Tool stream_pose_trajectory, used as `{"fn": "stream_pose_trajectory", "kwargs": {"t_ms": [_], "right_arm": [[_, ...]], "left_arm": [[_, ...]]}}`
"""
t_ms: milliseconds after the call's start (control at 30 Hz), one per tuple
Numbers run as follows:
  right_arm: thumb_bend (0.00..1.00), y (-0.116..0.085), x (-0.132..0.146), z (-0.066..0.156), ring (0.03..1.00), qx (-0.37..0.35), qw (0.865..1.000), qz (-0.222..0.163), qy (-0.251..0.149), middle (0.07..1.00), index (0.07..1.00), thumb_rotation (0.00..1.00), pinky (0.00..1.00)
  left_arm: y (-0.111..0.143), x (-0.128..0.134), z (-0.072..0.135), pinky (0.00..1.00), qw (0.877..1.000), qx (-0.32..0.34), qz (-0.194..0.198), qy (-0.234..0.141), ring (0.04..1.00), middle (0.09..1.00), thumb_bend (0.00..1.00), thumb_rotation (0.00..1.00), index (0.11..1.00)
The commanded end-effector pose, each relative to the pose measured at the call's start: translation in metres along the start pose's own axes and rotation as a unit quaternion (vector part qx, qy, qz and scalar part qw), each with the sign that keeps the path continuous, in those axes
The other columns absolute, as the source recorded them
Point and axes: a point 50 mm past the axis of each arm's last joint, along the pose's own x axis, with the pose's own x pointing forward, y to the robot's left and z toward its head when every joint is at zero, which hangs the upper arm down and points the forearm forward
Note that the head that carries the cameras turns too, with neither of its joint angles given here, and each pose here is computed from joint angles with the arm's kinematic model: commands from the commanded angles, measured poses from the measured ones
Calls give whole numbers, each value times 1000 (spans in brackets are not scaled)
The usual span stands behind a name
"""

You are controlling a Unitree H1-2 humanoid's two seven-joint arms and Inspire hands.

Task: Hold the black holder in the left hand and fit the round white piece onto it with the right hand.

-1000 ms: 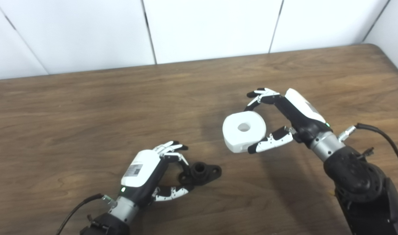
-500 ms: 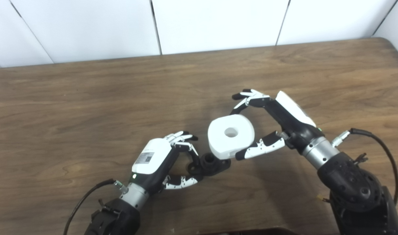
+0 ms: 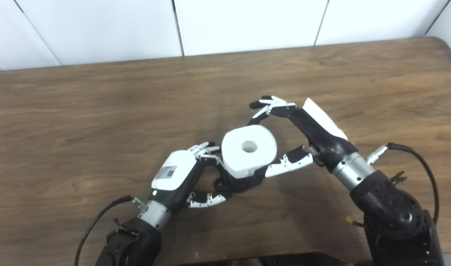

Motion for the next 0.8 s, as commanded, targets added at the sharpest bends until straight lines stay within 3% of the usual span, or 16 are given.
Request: {"fn": "stream_pose_trajectory", "kwargs": {"t_ms": [0,767], "right_arm": [[523,-4,0,10,941,-2,1000,-15,-23,845,483,143,908],[524,11,1,-3,940,8,1000,5,-6,839,483,140,895]], "left_arm": [[-1,0,0,916,1000,14,-16,9,921,841,508,57,491],[0,2,5,910,1000,12,-13,11,921,838,509,56,491]]}}
